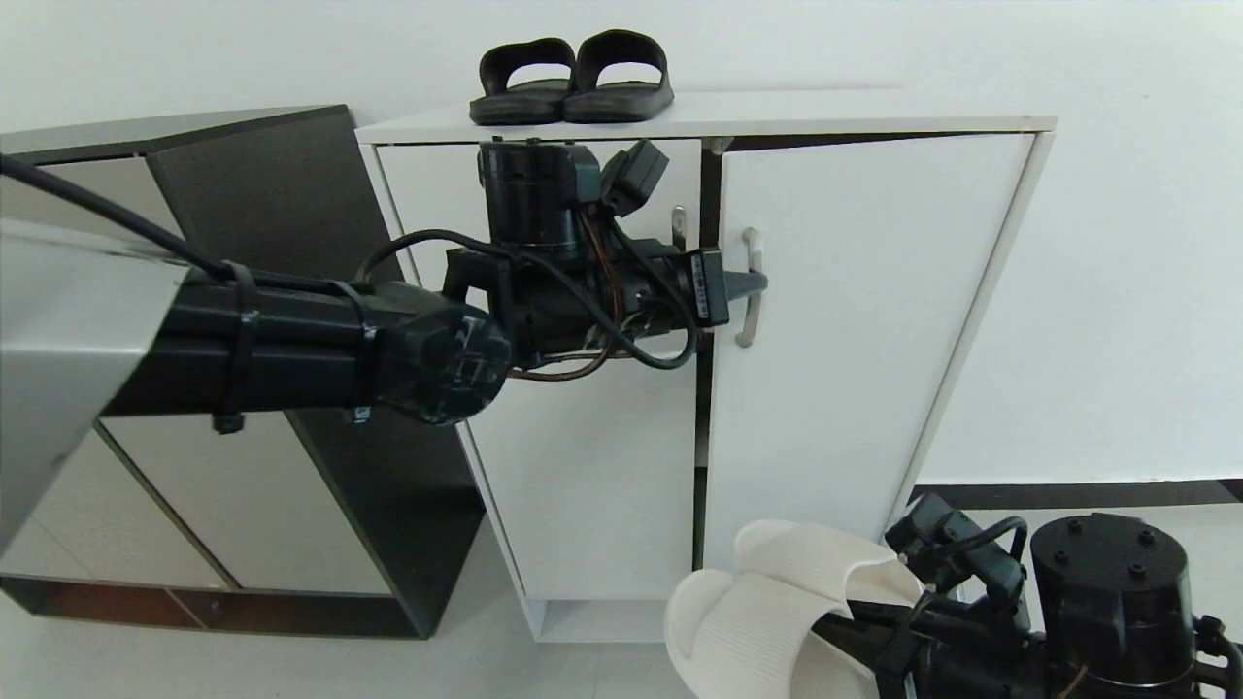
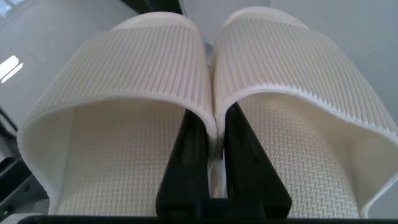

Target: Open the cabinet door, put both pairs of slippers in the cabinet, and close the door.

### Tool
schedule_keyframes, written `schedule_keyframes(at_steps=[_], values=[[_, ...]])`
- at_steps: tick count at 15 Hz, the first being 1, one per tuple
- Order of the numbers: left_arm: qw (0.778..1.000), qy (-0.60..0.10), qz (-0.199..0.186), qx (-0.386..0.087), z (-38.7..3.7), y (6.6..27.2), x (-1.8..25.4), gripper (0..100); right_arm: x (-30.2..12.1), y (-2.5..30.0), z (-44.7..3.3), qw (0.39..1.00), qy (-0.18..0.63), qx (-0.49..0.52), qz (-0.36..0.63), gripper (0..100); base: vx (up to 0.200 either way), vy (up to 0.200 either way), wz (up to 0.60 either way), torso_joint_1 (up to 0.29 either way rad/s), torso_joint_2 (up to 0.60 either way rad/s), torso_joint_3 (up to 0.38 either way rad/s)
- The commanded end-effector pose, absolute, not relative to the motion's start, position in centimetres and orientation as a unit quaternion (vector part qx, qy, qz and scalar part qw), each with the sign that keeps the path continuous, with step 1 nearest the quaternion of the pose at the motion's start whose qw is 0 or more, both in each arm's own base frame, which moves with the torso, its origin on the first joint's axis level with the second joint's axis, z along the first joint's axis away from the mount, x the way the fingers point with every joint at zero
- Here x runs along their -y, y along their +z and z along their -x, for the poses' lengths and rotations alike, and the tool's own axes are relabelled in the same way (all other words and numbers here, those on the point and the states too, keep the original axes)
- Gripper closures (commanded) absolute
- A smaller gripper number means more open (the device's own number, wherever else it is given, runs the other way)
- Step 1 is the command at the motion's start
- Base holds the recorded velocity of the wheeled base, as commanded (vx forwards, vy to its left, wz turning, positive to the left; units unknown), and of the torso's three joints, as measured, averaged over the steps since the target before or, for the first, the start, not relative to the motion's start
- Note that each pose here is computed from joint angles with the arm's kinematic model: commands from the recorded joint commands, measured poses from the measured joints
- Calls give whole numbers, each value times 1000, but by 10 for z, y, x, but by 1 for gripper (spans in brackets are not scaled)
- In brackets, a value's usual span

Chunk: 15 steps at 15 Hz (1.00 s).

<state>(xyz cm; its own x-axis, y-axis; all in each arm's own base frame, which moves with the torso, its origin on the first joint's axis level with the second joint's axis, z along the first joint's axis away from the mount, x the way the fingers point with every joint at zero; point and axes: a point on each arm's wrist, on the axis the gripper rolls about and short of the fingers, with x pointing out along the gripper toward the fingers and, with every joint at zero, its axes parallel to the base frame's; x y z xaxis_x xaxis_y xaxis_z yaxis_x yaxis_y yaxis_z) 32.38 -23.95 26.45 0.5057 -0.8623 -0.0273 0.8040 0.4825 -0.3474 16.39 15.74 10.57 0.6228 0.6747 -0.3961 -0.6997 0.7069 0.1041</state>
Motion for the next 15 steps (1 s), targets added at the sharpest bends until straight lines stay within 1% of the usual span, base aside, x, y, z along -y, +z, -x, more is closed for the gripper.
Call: schedule_keyframes(at_steps=[1, 4, 6, 7, 9, 12, 13, 15], values=[[848, -504, 150, -72, -283, 285, 225, 100, -154, 109, -159, 899, 387, -202, 27, 100, 0, 0, 0, 0, 0, 0], [843, -512, 149, -68, -244, 290, 203, 100, -155, 109, -158, 898, 390, -202, 29, 100, 0, 0, 0, 0, 0, 0], [850, -501, 153, -64, -249, 291, 196, 100, -158, 108, -154, 893, 401, -202, 31, 100, 0, 0, 0, 0, 0, 0], [855, -492, 154, -63, -259, 287, 196, 100, -159, 108, -153, 892, 403, -202, 32, 100, 0, 0, 0, 0, 0, 0], [858, -486, 157, -54, -274, 278, 202, 100, -161, 104, -149, 884, 416, -211, 36, 100, 0, 0, 0, 0, 0, 0], [864, -476, 159, -44, -294, 275, 215, 100, -164, 102, -146, 879, 424, -215, 39, 100, 0, 0, 0, 0, 0, 0], [870, -465, 162, -37, -306, 276, 224, 100, -164, 103, -144, 878, 427, -212, 39, 100, 0, 0, 0, 0, 0, 0], [870, -464, 163, -29, -325, 271, 240, 100, -166, 103, -142, 875, 434, -212, 40, 100, 0, 0, 0, 0, 0, 0]])
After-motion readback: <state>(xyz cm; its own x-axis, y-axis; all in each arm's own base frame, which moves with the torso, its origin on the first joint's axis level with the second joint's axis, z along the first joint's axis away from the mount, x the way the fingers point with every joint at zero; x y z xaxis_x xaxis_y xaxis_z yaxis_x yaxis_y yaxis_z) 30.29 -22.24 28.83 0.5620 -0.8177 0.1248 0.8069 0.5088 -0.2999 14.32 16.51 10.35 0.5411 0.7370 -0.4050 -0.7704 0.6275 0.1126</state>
